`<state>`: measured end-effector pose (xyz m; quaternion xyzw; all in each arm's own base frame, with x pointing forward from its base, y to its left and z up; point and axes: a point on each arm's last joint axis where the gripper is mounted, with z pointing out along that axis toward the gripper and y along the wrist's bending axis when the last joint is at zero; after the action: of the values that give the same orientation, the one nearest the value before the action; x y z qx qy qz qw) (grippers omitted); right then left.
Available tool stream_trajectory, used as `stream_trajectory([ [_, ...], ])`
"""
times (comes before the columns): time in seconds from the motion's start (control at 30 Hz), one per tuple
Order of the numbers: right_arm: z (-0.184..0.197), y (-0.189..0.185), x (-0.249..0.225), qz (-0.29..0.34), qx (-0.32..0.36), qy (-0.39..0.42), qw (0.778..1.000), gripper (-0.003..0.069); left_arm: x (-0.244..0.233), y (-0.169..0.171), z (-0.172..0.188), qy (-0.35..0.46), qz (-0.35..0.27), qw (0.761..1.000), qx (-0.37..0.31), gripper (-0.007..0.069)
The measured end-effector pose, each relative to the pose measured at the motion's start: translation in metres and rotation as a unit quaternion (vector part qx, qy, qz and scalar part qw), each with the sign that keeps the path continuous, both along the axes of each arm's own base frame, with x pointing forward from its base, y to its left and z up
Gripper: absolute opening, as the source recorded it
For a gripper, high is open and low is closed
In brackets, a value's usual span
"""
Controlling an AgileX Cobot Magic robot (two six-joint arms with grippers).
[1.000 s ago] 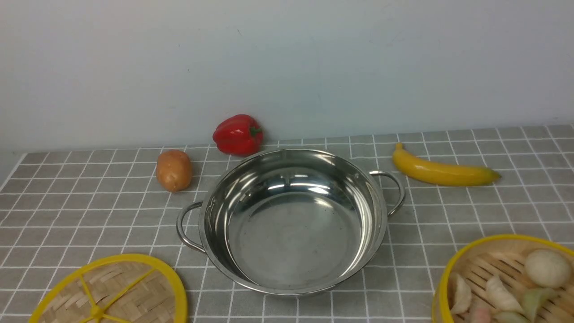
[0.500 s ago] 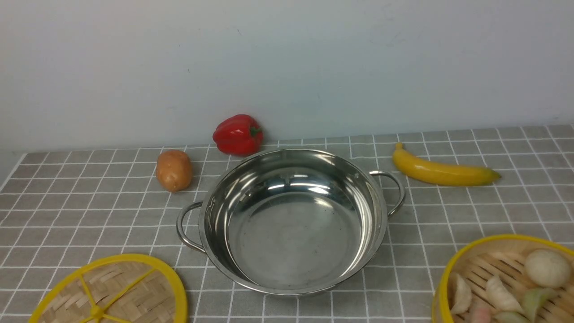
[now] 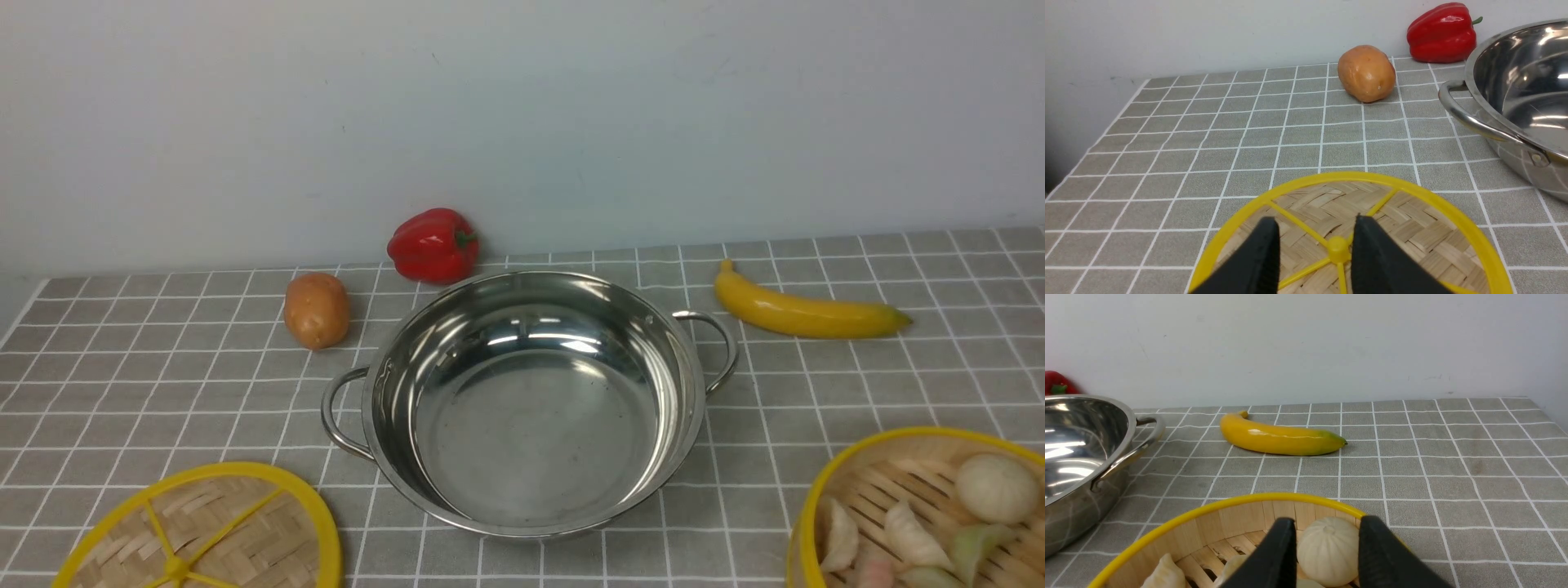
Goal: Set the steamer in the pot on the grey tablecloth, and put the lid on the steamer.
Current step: 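Reach for and grasp the rim of the bamboo steamer holding the buns with the right gripper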
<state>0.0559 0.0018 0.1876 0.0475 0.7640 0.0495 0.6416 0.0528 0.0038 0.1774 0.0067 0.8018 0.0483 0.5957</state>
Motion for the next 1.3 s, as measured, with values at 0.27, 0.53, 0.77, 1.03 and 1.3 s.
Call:
stream_trajectory([
  [0.27,0.003,0.0,0.0,-0.003,0.033,-0.016,0.999,0.024,0.0,0.0,0.0,0.0,0.0,1.0,0.0,0.0243],
  [0.53,0.08,0.005,-0.016,0.021,0.075,-0.06,0.995,0.024,0.0,0.0,0.0,0.0,0.0,1.0,0.0,0.0243],
  [0.77,0.13,0.013,-0.028,0.057,0.131,-0.061,0.988,0.024,0.0,0.0,0.0,0.0,0.0,1.0,0.0,0.0243],
  [1.03,0.127,0.027,-0.016,0.126,0.094,0.126,0.979,0.024,0.0,0.0,0.0,0.0,0.0,1.0,0.0,0.0243],
  [1.3,0.11,0.041,0.045,0.241,0.045,0.243,0.938,0.024,0.0,0.0,0.0,0.0,0.0,1.0,0.0,0.0243],
])
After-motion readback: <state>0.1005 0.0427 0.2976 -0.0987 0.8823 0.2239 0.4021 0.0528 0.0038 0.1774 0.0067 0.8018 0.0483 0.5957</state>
